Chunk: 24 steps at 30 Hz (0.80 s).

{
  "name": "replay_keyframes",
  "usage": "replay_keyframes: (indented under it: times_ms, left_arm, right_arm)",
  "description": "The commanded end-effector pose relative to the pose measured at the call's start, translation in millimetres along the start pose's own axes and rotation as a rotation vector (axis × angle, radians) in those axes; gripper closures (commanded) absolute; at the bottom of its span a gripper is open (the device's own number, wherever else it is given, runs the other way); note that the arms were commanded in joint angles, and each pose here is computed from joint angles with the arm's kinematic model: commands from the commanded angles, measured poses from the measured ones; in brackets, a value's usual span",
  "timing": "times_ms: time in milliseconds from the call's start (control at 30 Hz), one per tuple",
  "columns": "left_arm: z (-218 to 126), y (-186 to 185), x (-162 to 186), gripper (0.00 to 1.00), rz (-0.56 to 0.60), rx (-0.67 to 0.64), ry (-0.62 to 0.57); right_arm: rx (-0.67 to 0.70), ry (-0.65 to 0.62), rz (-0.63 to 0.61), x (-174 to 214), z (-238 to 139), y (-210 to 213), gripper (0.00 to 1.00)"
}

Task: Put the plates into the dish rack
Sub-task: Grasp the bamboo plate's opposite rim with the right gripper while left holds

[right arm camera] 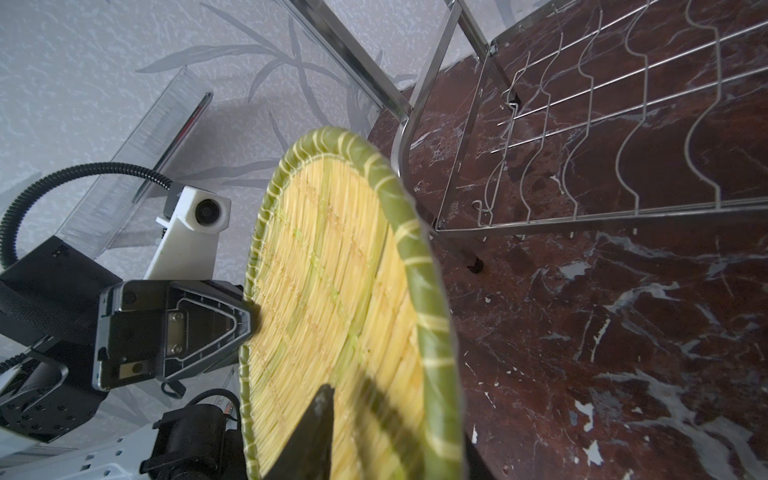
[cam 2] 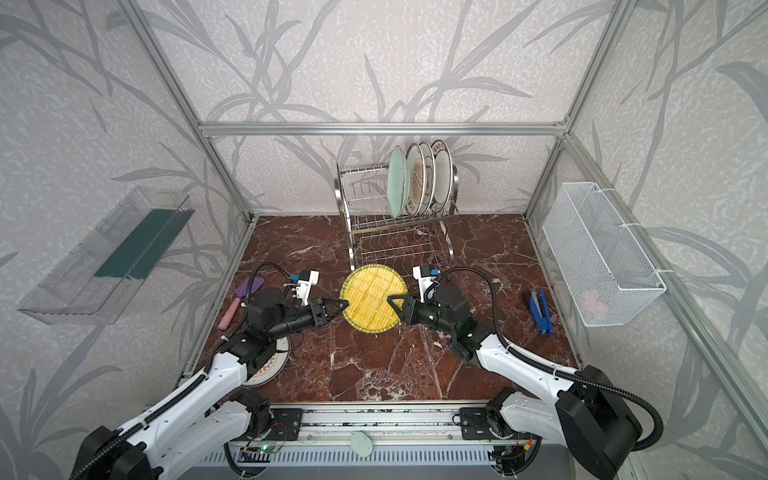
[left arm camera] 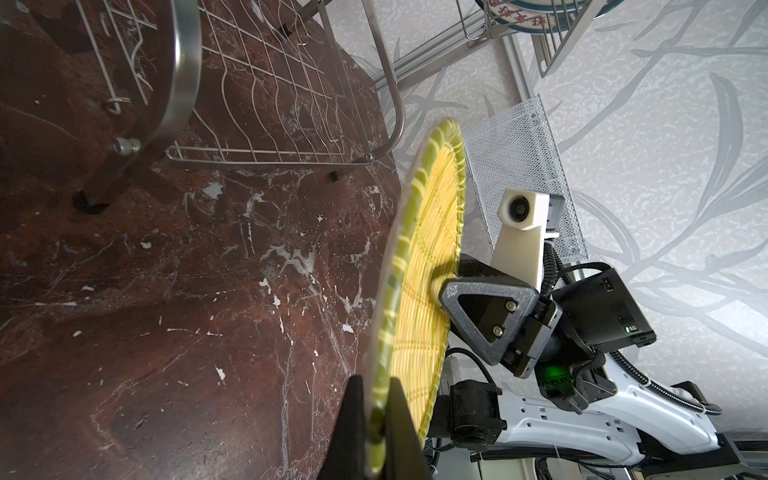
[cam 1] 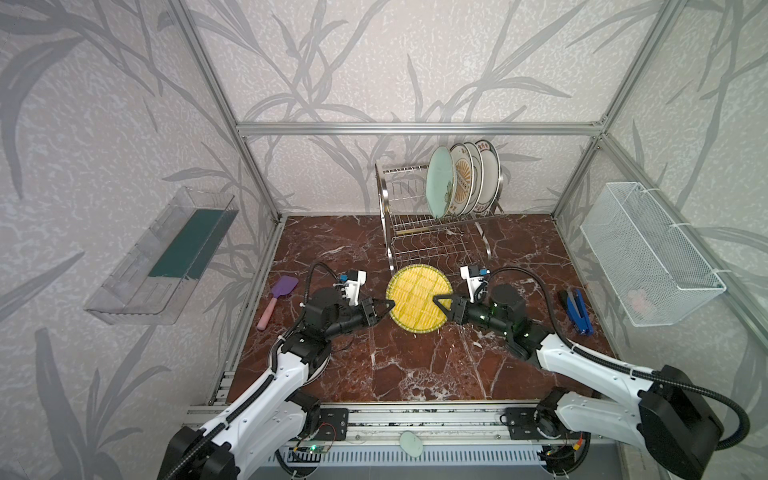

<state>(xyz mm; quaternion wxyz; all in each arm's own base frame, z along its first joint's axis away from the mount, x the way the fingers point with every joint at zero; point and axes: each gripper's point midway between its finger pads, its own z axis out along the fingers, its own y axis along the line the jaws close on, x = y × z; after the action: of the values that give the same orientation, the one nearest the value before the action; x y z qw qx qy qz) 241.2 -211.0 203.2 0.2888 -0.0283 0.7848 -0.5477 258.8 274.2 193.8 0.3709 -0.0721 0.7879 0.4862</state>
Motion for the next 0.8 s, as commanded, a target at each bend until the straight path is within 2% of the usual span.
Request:
replay_keyframes:
  times_ms: [0, 200, 400, 767]
  left_arm:
    - [0.5, -14.1, -5.1, 1.0, 0.032, 0.051, -0.018]
    - [0.7, -11.5, -5.5, 1.0, 0.03, 0.04, -0.023]
    - [0.8, -11.1, -6.7, 1.0, 0.029, 0.035, -0.03]
    - [-6.3, -7.3, -10.9, 1.0, 0.048, -0.022, -0.063]
  right_arm:
    - [-0.102, -0.016, -0.037, -10.8, 1.3, 26.7, 0.69]
    - [-0.104, -0.013, -0.039, -10.4, 1.7, 26.7, 0.81]
    - [-0.106, -0.013, -0.04, -11.0, 1.5, 27.6, 1.0]
    - [-0.098, -0.037, -0.044, -16.0, -4.3, 29.8, 1.0]
